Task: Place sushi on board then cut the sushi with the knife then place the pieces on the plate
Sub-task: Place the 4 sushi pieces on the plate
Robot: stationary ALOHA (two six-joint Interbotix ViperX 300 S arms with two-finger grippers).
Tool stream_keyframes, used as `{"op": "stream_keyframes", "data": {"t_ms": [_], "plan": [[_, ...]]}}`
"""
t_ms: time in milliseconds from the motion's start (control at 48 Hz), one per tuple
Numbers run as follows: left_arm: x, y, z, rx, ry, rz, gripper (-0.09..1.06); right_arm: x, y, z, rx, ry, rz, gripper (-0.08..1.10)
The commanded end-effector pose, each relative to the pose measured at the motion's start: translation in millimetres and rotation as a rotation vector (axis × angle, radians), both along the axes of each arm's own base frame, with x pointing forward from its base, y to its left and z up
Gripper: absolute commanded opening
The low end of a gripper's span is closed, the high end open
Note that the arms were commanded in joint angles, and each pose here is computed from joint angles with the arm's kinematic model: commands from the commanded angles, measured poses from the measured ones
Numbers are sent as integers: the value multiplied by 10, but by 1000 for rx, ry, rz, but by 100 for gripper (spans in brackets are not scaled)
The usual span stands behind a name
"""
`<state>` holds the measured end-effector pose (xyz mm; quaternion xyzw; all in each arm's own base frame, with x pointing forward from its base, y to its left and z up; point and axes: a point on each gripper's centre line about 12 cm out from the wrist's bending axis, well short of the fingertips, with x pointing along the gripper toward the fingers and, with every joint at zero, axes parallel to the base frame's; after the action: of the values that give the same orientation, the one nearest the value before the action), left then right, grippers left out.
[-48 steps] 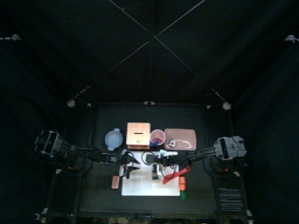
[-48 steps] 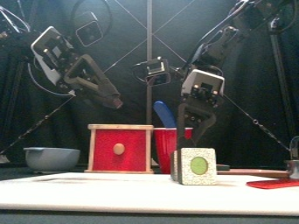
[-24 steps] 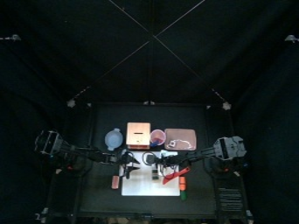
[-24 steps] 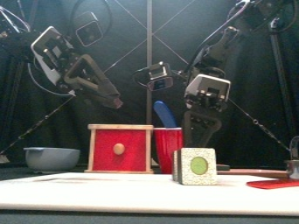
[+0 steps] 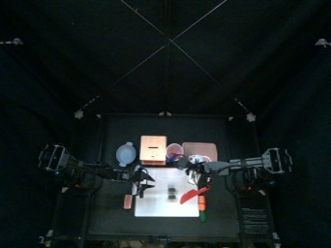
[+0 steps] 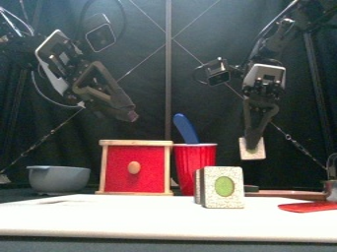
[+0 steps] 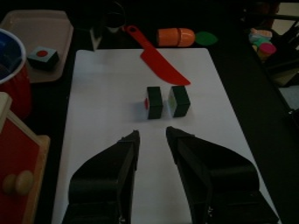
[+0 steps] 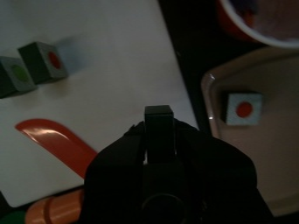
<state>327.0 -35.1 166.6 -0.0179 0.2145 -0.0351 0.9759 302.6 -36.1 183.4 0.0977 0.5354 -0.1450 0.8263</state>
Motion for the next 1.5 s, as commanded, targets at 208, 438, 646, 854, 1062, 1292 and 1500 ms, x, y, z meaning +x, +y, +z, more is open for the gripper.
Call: {"op": "stream_keyframes", "data": {"t_ms": [208,438,646,854,1062,1292,1500], "plan": [[33,37,100,-1,-37,11,72,-487,-556,99,-47,-29,-190,51],[35,58,105,-2,-38,18,72,-525,-801,-129,-65,-6,-235,55],[35,59,100,-5,-37,20,72,-492,-885,-376,-80,79,-217,65],[39,53,105,-4,-38,17,72,-457,-908,-365,-82,71,-220,76],[39,53,105,-5,-38,19,72,-481,-871,-195,-83,12,-234,81],[47,53,115,-5,-41,19,72,-343,-515,88,-49,-131,-151,81],[47,53,115,-5,-41,19,72,-94,27,147,48,-224,-21,81]]}}
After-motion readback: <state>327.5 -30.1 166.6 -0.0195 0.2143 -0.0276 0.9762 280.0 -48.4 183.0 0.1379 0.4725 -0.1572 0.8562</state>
